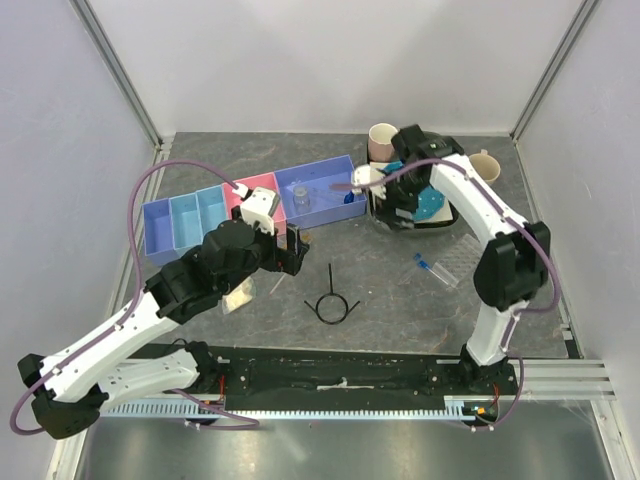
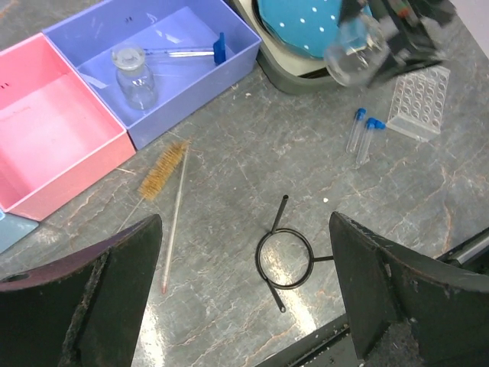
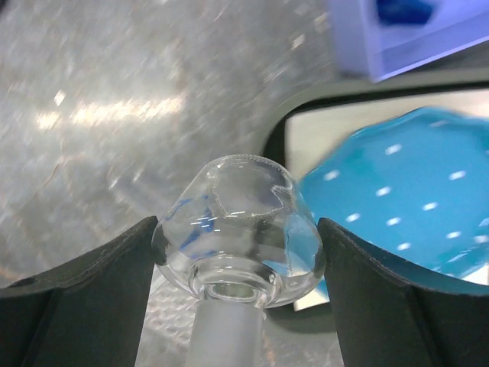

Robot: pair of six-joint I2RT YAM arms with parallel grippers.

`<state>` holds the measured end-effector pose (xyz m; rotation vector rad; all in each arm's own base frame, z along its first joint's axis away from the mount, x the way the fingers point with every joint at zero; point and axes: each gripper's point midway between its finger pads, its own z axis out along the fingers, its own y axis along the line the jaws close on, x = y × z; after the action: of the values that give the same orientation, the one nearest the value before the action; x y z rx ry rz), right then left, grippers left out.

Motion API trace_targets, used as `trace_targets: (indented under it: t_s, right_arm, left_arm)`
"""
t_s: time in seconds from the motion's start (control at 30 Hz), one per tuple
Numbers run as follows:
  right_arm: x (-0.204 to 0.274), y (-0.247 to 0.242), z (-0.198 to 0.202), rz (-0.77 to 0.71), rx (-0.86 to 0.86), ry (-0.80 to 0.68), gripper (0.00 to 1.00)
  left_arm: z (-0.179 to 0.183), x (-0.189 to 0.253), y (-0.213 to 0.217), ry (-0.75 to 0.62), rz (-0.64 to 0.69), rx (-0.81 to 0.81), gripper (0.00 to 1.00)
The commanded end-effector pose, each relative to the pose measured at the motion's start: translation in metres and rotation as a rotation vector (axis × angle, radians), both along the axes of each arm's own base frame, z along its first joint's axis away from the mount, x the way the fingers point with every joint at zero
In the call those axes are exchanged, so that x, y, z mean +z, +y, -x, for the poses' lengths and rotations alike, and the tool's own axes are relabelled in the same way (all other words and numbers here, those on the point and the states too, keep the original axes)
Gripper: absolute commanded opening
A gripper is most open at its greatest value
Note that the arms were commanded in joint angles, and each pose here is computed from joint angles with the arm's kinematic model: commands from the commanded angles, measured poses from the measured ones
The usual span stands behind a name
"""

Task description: Organize the chemistry lab equipment

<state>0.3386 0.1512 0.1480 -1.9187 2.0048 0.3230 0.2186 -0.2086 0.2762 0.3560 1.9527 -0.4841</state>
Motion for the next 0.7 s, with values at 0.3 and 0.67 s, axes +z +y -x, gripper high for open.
trace_targets:
  t_s: [0.3, 0.67]
  right_arm:
    - [0.033, 0.111, -0.142, -0.175, -0.274, -0.213, 0.54]
    - [-0.003, 0.134, -0.205, -0.221, -0.371, -0.340, 0.55]
  left_arm:
    - [-0.005, 0.037, 0.040, -0.088, 0.029, 0.155, 0.96]
    - [-0.012, 0.040, 0.057, -0.098, 0.020, 0.248, 0.96]
